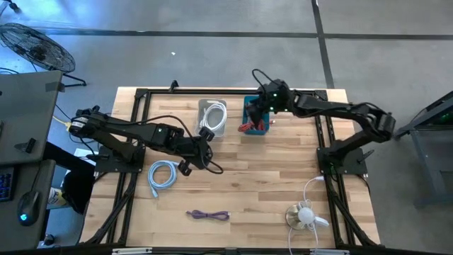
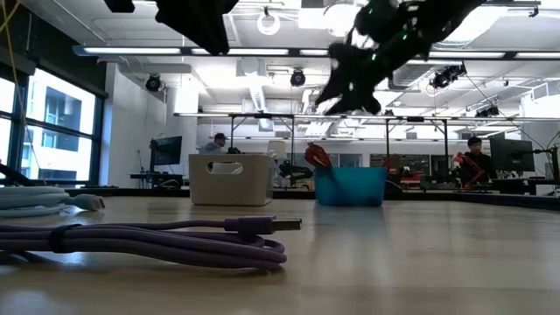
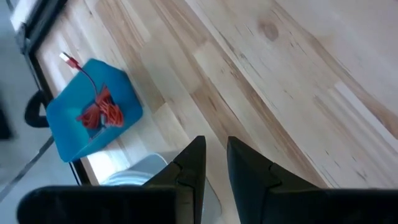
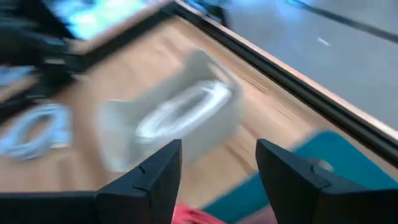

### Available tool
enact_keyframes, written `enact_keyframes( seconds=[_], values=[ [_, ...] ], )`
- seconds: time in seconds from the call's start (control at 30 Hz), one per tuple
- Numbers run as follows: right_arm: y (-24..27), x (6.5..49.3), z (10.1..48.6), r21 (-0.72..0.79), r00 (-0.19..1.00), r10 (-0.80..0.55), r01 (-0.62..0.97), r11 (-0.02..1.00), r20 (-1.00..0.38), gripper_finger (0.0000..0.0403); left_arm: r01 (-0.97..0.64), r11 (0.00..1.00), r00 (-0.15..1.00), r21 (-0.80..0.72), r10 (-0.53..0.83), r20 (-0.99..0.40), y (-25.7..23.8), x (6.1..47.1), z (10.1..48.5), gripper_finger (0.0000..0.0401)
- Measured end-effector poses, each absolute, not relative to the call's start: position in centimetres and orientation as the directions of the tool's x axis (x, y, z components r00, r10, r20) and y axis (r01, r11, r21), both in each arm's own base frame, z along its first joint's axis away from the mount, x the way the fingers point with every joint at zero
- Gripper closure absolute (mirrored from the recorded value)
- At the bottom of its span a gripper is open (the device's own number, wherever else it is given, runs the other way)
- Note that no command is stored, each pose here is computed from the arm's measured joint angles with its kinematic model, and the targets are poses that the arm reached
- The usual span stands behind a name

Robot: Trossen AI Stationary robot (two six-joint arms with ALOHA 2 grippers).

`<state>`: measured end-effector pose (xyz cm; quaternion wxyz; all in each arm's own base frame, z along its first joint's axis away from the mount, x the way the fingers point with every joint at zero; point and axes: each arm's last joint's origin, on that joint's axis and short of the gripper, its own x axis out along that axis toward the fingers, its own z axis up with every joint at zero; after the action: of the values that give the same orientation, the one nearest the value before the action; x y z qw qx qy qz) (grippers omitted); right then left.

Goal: Pick & Place USB Port
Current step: Put the blue HDMI cable into the gray bin

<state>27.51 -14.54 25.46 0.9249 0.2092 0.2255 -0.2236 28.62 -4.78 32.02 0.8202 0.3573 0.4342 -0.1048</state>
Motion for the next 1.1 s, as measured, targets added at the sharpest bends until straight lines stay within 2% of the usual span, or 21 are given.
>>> enact_keyframes(
  seconds=[0.27, 0.57, 0.8, 0.93, 1.1],
  values=[
    [-10.0, 26.3, 29.7, 0.262, 0.922, -0.083, 0.192, 0.946, -0.377, 0.0204, 0.49, 0.758, 0.49, 0.43, 0.168, -0.855, -4.4, 27.0, 31.7, 0.0339],
    [-4.0, 26.4, 30.4, 0.227, 0.906, 0.121, -0.028, 0.973, -0.405, 0.0204, 0.382, 0.849, 0.419, 0.365, 0.193, -0.887, -3.8, 24.1, 32.8, 0.0339],
    [-1.2, 26.7, 29.3, 0.112, 0.895, 0.077, -0.03, 0.993, -0.439, 0.0204, 0.223, 0.939, 0.198, 0.263, 0.221, -0.955, -3.5, 21.9, 32.2, 0.0339],
    [-0.6, 26.6, 28.7, 0.089, 0.887, 0.054, -0.014, 0.996, -0.459, 0.0204, 0.064, 0.976, 0.162, 0.206, 0.194, -0.968, -3.5, 21.8, 31.3, 0.0339],
    [0.1, 26.6, 28.6, 0.072, 0.881, 0.068, -0.039, 0.997, -0.468, 0.0204, 0.022, 0.99, 0.108, 0.137, 0.134, -0.985, -3.7, 21.6, 29.6, 0.0339]
  ],
)
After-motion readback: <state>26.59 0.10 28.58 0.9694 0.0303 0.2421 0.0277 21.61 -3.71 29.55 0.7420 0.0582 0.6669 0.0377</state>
